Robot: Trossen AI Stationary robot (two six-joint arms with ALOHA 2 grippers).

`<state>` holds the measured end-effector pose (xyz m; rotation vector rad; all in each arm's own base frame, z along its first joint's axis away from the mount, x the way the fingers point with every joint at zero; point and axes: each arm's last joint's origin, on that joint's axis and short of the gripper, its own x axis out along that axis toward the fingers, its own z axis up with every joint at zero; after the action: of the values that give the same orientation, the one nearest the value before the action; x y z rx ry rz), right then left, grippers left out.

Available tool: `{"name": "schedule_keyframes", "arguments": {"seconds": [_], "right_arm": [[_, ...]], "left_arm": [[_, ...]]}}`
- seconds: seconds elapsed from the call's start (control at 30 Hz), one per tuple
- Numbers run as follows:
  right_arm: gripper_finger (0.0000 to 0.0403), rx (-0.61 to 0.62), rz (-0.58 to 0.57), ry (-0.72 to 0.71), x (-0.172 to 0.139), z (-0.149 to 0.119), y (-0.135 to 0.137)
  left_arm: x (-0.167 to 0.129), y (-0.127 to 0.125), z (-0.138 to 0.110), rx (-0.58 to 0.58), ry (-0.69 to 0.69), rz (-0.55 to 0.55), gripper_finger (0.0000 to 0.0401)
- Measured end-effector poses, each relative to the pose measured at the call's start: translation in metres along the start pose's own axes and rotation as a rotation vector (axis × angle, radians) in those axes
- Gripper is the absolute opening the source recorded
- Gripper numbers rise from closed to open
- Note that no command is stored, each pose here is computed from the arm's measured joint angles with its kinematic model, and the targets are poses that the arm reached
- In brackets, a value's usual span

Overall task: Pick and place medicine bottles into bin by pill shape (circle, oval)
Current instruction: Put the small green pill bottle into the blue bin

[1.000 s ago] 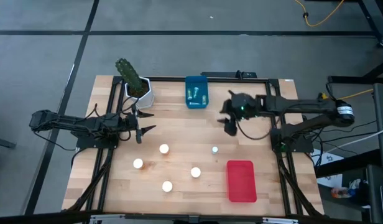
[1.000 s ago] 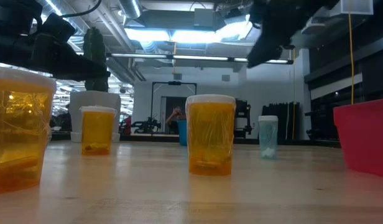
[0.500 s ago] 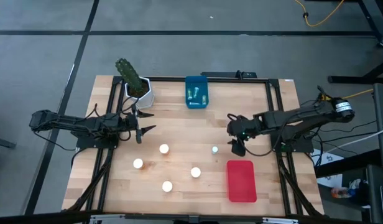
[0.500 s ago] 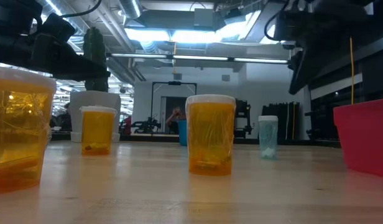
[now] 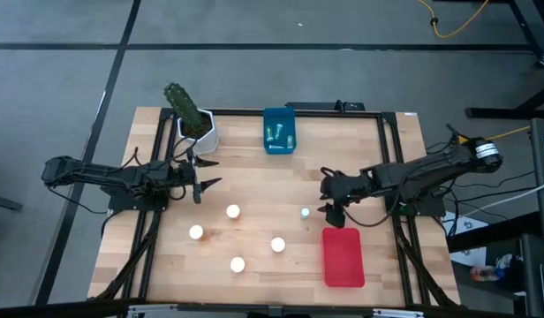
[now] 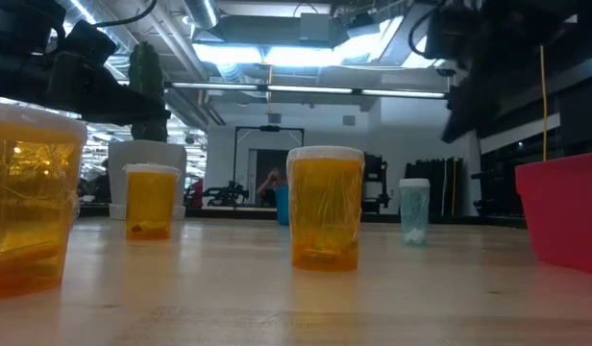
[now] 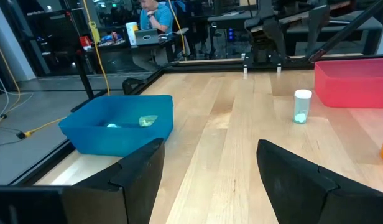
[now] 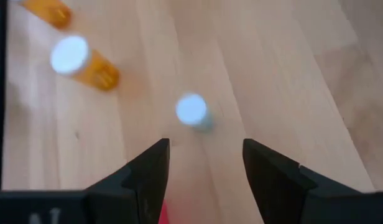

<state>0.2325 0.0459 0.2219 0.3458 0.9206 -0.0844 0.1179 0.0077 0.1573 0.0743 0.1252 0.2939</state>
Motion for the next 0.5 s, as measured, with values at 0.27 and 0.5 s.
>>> {"name": "schedule_keyframes", "arguments": {"seconds": [0.27,0.5], "right_arm": [[0.0204,0.004,0.087,0.088,0.027,-0.001,0.004],[0.0204,0.038,0.068,0.182,0.049,-0.007,0.001]], "left_arm": [[0.0,0.0,0.0,0.0,0.0,0.0,0.0247],[0.0,0.0,0.0,0.0,-0.001,0.0,0.0247]]}}
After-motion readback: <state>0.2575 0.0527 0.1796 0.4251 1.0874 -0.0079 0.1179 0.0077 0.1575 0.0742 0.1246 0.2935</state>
